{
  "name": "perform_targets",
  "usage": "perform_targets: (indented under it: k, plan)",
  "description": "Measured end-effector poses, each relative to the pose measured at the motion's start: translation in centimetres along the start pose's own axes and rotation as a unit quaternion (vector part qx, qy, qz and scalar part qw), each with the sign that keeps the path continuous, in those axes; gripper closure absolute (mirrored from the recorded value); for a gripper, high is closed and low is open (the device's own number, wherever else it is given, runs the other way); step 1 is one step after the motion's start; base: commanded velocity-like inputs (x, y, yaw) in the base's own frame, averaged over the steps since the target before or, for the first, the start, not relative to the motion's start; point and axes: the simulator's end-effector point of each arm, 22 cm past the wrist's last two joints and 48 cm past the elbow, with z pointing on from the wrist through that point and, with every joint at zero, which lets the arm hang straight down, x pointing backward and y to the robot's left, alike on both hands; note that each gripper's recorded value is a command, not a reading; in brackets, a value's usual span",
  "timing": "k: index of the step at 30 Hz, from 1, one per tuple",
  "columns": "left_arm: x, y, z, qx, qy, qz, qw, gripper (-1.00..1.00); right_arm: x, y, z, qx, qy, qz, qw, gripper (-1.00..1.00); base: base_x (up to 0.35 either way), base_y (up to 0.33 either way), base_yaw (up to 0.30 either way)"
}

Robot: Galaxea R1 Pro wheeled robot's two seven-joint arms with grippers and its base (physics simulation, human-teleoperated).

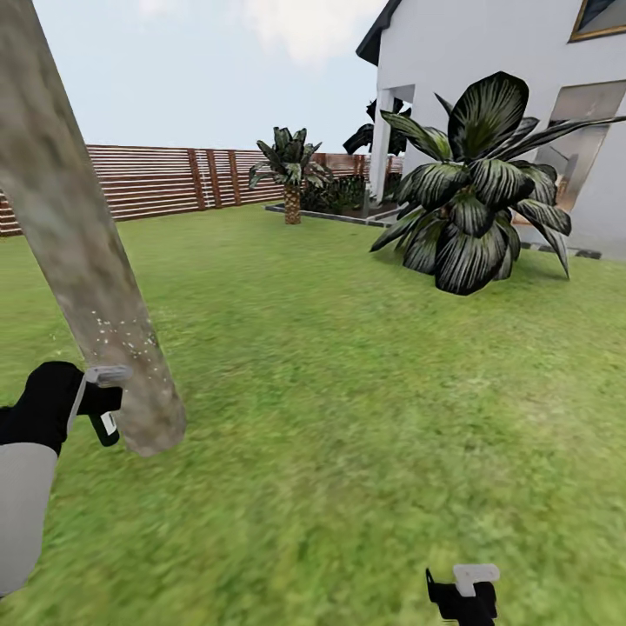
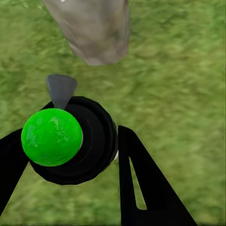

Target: In the garden, pick up the pesticide atomizer on the floor and spray pesticide onto both trees until each tree trunk is fully covered.

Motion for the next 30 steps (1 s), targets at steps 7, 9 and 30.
perform_targets:
  k: [7,9,30]
  plan:
    - [3.4,-0.2,1.5,-0.002,0.023,0.007,0.9997,1.00,0.0,0.0,0.0,0.000,0.000,0.000,1.0000,-1.00,0.138,-0.255,0.005]
    - [4.5,0.0,1.9,-0.004,0.031,0.008,0.9995,1.00,0.0,0.0,0.0,0.000,0.000,0.000,1.0000,-1.00,0.073,-0.267,0.019]
    - [8.8,0.4,3.5,-0.006,0.069,0.007,0.9976,1.00,0.0,0.0,0.0,0.000,0.000,0.000,1.0000,-1.00,0.189,-0.197,0.162]
